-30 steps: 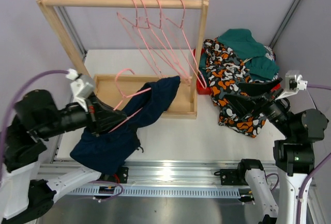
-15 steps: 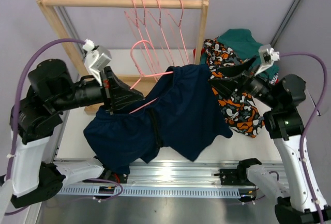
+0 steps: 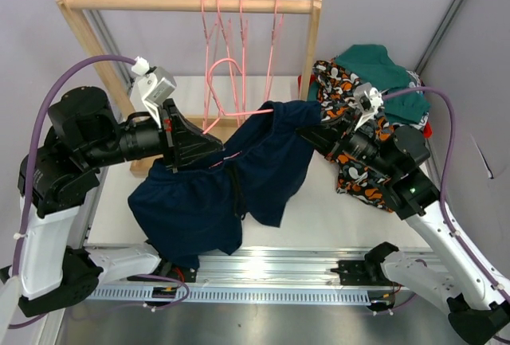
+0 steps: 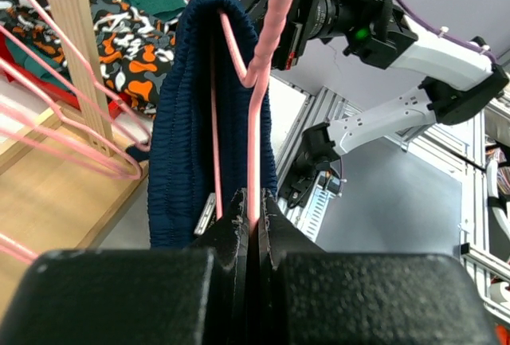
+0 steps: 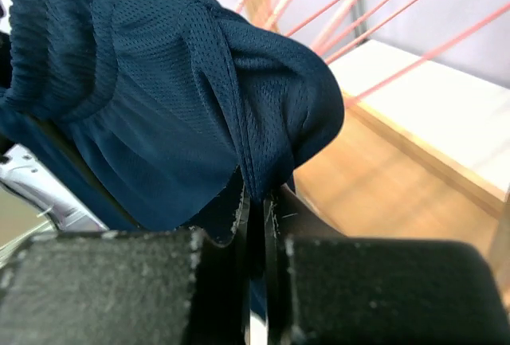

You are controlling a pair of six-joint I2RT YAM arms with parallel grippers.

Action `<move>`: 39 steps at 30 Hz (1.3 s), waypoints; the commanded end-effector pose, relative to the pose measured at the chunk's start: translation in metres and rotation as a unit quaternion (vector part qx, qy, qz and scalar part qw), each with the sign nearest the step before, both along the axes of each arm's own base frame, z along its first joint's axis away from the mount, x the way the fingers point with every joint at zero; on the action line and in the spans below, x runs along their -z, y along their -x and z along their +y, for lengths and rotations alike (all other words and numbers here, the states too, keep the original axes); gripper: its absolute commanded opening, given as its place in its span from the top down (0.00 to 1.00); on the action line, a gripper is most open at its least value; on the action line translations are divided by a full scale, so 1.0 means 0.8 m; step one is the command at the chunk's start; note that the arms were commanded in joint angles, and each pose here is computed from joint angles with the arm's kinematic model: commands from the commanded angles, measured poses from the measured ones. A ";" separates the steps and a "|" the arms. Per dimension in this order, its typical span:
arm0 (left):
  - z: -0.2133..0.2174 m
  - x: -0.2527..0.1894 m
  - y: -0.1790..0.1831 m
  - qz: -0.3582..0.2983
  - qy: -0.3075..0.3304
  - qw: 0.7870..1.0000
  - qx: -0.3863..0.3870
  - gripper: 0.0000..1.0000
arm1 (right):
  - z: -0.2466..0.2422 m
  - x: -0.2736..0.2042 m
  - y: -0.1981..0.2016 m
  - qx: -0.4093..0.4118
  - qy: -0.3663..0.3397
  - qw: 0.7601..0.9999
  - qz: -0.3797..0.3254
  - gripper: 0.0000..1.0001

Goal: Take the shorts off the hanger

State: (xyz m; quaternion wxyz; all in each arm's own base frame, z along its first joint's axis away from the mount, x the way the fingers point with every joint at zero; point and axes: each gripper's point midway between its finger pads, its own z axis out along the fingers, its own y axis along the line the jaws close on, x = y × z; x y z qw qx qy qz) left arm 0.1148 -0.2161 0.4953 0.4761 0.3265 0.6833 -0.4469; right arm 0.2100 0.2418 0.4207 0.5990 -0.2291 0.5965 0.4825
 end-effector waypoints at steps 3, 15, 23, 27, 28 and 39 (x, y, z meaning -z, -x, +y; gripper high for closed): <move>0.012 -0.054 0.000 -0.071 0.053 0.996 -0.024 1.00 | -0.028 -0.036 -0.005 0.073 -0.016 0.995 -0.058 1.00; 0.029 -0.024 0.008 -0.061 0.026 0.997 -0.041 1.00 | -0.178 -0.104 -0.079 0.350 -0.009 0.935 -0.051 1.00; 0.036 -0.020 0.009 -0.061 0.024 0.997 -0.049 1.00 | -0.203 -0.101 -0.106 0.367 -0.017 0.930 0.002 1.00; 0.034 -0.020 0.008 -0.061 0.024 0.997 -0.049 1.00 | -0.197 -0.079 -0.110 0.357 -0.017 0.934 0.029 1.00; 0.033 -0.020 0.009 -0.060 0.024 0.997 -0.047 1.00 | -0.199 -0.073 -0.112 0.361 -0.014 0.932 0.037 1.00; 0.045 -0.044 0.017 -0.080 0.049 0.994 -0.058 1.00 | -0.189 -0.026 -0.122 0.342 0.011 0.934 0.098 1.00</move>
